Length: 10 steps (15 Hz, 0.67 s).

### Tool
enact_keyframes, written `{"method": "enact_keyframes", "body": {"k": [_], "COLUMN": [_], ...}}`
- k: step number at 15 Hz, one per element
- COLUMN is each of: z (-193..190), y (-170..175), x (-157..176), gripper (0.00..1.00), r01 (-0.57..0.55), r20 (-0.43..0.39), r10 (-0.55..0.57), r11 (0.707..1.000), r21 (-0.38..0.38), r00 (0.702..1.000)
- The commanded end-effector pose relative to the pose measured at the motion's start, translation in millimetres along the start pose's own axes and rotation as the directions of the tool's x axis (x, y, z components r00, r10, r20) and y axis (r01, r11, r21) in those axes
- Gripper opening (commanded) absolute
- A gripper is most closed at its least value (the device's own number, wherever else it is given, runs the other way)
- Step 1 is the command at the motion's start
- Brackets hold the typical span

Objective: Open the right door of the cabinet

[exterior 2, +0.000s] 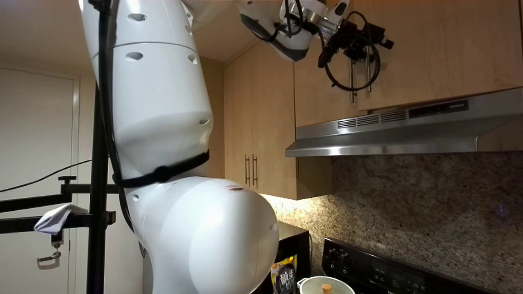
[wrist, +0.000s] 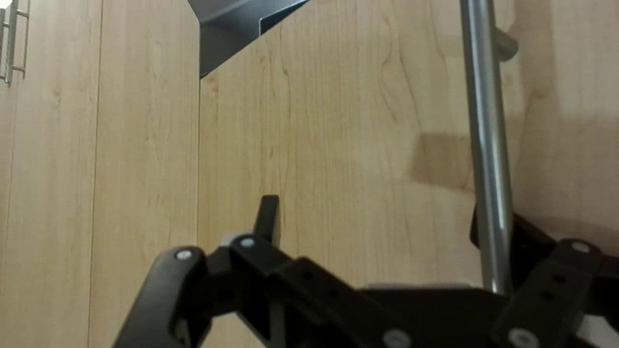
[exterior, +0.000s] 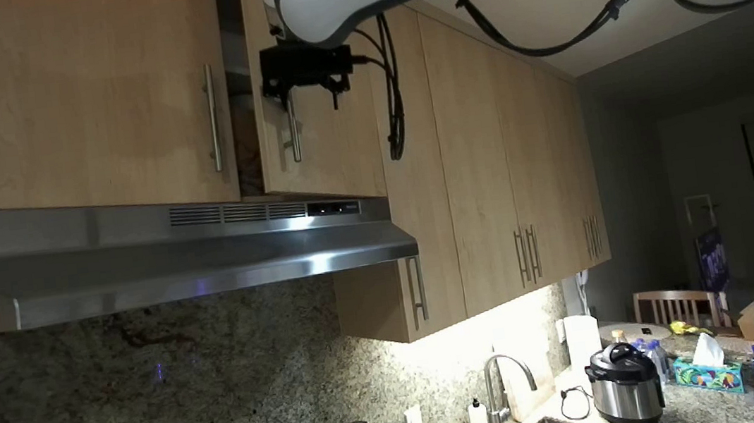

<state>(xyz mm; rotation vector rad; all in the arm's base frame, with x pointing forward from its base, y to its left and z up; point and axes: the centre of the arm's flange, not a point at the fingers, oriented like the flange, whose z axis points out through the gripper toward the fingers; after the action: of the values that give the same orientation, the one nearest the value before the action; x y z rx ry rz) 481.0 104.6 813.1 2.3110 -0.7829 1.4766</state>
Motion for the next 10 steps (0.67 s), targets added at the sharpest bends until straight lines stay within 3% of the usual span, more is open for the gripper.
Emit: {"method": "enact_keyframes", "body": {"k": [1,10], "z": [-14.2,-31.0], "y": [55.1,87.7], "x": [11.9,-3.3], "gripper": [1.0,1.0], "r01": [-0.005,-0.05], "r20": [-0.003,0.016], "r10": [0.005,0.051], "r11": [0.998,0.998], "r21": [-0.057,-0.046], "r00": [1.0,0.999]}}
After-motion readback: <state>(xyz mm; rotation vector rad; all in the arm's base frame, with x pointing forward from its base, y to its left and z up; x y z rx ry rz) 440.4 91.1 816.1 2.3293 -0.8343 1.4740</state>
